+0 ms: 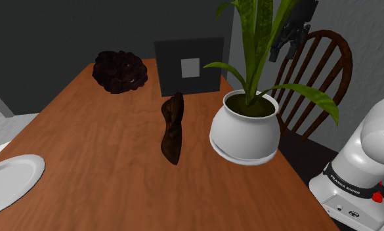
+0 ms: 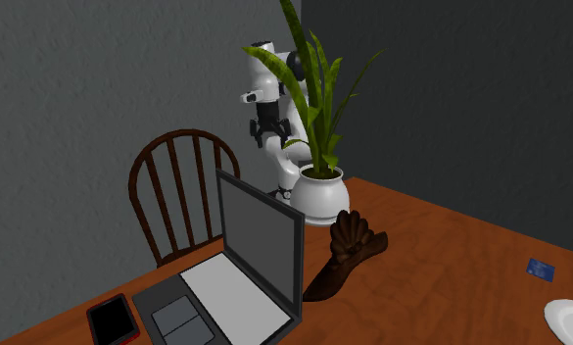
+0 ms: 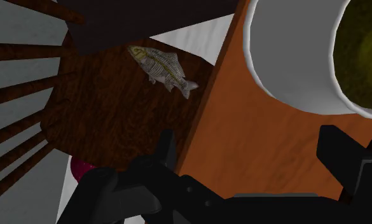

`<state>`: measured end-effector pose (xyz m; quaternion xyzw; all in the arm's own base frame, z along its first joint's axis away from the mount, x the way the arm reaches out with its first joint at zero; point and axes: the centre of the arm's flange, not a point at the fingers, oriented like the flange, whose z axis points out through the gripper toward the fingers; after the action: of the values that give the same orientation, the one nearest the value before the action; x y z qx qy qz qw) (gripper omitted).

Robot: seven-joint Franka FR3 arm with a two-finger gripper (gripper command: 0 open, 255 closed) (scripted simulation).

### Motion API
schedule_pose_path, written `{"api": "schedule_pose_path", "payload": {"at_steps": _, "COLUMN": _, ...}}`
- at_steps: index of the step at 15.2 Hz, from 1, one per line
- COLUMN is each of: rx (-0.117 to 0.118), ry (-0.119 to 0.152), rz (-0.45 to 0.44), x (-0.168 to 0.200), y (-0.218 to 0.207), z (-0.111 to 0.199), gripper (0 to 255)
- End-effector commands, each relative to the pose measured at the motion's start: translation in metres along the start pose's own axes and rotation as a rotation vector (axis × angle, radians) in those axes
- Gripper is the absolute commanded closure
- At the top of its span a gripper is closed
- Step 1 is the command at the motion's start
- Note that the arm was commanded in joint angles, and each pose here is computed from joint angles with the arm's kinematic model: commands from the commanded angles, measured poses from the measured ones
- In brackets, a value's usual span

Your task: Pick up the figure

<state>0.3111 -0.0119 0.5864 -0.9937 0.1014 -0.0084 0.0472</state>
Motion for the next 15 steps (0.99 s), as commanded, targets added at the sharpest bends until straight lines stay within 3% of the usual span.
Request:
{"api": "schedule_pose_path", "payload": {"at_steps": 1, "rx": 0.0, "ry": 0.0, "rz": 0.0, "x": 0.0, "y": 0.0, "z": 0.0, "gripper": 0}}
{"api": "schedule_pose_path", "payload": {"at_steps": 15, "rx": -0.028, "ry": 0.113, "rz": 0.127, "x": 0.055, "y": -0.163, "z": 0.065, "gripper": 0}}
